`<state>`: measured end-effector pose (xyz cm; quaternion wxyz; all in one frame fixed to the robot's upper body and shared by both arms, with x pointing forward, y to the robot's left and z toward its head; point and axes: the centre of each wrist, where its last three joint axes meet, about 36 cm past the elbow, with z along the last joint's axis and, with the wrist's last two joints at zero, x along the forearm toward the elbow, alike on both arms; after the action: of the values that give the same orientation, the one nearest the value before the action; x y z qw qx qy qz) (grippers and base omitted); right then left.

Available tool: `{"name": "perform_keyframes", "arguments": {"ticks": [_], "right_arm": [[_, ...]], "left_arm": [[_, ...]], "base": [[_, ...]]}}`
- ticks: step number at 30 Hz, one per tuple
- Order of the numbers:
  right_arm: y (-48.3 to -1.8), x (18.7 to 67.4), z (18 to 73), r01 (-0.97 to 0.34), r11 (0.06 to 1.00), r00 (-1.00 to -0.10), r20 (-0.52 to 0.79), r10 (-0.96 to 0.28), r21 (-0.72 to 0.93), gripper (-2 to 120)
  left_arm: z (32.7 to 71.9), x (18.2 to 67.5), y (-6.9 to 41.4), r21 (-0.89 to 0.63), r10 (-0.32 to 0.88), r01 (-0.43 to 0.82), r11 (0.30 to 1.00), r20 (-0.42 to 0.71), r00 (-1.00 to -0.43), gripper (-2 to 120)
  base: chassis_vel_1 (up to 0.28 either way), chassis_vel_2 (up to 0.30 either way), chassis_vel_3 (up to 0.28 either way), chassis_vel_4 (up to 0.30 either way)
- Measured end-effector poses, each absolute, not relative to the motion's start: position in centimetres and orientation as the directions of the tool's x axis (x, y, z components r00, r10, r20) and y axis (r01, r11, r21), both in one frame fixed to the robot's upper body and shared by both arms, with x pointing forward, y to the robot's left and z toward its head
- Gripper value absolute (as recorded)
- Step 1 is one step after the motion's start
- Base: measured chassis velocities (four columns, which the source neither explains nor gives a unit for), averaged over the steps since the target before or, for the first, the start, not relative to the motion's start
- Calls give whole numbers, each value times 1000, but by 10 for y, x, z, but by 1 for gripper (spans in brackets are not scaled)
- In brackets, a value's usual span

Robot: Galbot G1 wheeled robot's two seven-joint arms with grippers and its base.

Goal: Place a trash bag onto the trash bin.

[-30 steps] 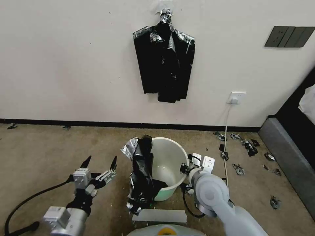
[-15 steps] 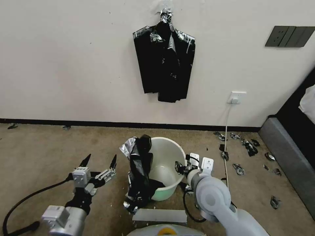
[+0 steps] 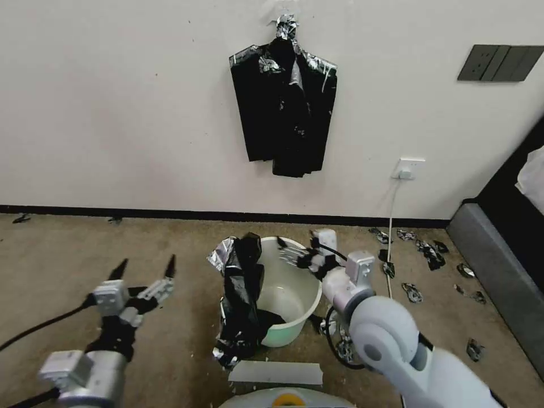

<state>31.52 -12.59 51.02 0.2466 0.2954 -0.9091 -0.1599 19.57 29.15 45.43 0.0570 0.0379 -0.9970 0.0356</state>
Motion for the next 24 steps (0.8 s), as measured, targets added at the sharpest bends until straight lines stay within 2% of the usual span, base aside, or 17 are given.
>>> {"name": "perform_keyframes", "arguments": {"ticks": [5,9,15,17,24], "right_arm": [[-94,313,537,-457,764,-630,440,-640,456,100],[-44,310,529,-468,813,-579,575,-578,346,100],[-8,311,512,-453,846,-563,646,-515,280,100],[3,316,505,-438,865,-582,655,-482,247,100],[14,327,486,-414,893,-609,675,-417,178,100]], "left_arm": [[456,196,295,-58,-88,-95,994,112,-990,100],[458,194,295,-55,-121,-127,990,102,-987,100],[456,191,292,-56,-136,-142,988,107,-985,100],[455,191,289,-58,-131,-138,989,112,-985,100],[451,191,283,-68,-118,-127,990,121,-986,100]], "base": [[0,0,0,0],[0,0,0,0],[0,0,0,0],[0,0,0,0],[0,0,0,0]]}}
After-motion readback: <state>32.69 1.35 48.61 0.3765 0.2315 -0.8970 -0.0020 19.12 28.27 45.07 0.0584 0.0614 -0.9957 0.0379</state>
